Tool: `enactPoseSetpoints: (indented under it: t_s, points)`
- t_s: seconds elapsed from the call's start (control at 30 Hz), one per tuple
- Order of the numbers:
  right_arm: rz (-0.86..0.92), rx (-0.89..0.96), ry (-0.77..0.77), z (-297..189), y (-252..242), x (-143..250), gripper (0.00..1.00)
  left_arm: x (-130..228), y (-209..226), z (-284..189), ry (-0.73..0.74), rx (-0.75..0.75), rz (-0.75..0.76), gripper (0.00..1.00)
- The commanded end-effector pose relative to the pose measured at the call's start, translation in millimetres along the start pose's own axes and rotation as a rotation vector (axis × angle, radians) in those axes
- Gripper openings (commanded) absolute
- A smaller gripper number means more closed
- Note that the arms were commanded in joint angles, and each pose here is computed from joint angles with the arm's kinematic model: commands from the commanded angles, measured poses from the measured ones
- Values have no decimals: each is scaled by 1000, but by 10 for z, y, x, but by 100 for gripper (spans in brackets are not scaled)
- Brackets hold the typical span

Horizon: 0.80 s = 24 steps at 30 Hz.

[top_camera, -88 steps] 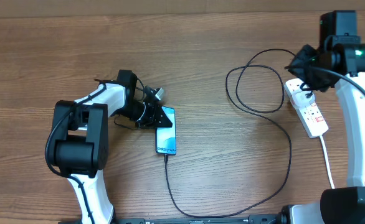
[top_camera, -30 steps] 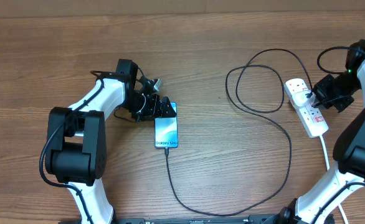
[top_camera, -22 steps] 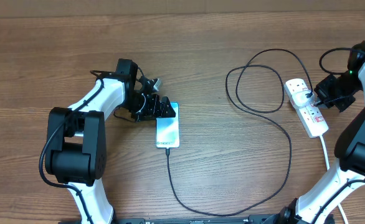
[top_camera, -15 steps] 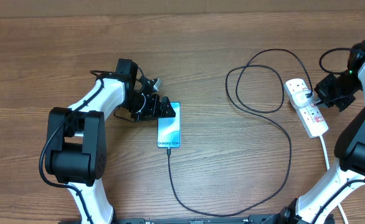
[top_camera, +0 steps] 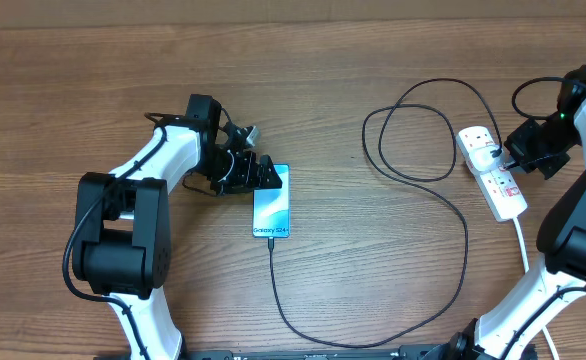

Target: Plug charger to phone and switch on socket

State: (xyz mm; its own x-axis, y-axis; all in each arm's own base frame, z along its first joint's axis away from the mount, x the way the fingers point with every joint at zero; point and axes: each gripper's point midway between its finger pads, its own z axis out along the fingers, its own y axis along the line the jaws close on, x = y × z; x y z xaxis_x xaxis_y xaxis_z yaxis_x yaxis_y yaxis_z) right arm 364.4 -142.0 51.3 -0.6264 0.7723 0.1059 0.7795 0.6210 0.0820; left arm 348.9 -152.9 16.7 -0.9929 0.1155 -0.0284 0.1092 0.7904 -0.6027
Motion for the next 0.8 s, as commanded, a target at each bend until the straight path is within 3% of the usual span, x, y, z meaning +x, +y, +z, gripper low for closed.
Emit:
enactPoseSetpoints:
  t_s: [0.0,0.77]
  points:
    - [1,4,31,128,-4,-4,4,313,713,241,111,-268,-81,88]
    - [-5,-57,6,162,123,-95,4,341,712,238,122,-268,-87,88]
